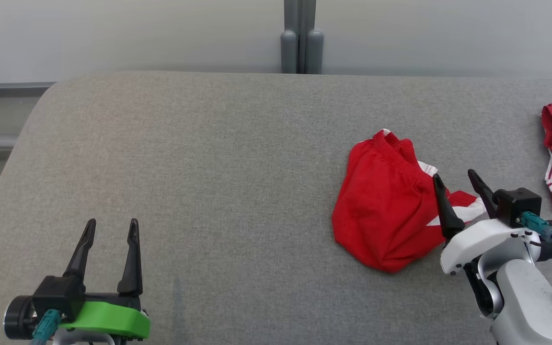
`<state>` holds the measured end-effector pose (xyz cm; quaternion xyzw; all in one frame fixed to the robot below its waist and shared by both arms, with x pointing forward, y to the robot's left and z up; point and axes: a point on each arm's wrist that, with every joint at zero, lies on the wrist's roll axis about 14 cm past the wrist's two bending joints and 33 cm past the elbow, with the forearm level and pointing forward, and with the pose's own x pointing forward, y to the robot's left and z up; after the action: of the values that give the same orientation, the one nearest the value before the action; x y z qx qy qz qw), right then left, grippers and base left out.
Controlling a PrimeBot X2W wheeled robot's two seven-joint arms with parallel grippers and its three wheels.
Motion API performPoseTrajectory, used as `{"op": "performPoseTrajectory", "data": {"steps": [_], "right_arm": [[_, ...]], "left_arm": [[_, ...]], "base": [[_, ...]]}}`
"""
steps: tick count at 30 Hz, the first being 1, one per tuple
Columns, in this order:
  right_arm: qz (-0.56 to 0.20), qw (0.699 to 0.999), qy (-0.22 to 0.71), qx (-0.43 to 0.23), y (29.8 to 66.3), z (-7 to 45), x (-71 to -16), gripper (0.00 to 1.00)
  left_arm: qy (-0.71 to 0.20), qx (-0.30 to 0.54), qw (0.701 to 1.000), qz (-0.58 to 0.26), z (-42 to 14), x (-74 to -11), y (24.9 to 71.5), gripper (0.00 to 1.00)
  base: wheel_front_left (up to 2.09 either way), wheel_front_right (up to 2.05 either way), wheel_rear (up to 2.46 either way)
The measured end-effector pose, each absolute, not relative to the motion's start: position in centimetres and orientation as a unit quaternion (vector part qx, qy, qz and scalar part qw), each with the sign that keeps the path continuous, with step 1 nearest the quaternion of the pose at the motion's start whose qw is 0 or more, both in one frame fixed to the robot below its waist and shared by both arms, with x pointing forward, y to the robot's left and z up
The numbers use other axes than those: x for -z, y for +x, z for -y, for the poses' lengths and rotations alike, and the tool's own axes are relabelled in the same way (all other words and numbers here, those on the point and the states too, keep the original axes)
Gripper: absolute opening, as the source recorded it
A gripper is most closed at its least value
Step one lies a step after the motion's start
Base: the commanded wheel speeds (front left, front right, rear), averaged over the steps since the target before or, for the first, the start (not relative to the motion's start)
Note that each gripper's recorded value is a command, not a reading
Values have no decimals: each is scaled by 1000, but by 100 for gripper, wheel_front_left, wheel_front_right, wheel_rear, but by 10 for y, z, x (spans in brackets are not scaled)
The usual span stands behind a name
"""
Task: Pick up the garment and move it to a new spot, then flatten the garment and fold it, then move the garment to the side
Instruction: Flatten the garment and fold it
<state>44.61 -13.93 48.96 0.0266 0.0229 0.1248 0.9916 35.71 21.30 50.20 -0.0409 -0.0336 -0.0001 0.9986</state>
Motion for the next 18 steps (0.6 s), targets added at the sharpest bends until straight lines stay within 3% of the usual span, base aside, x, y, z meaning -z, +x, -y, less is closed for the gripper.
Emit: {"op": "performPoseTrajectory", "data": {"steps": [10, 11, 12, 18], "right_arm": [[-126, 982, 73, -118, 444, 126, -425, 100], [-133, 981, 81, -116, 443, 124, -420, 31], [-138, 979, 92, -115, 442, 122, -417, 0], [-114, 981, 96, -127, 453, 115, -430, 0]], "left_arm": [[-43, -14, 999, 22, -221, -495, 354, 100], [-43, -14, 999, 20, -221, -494, 354, 100], [-43, -15, 999, 18, -221, -492, 354, 100], [-43, -15, 999, 19, -221, -493, 357, 100]], "base": [[0, 0, 0], [0, 0, 0], [0, 0, 0], [0, 0, 0]]}}
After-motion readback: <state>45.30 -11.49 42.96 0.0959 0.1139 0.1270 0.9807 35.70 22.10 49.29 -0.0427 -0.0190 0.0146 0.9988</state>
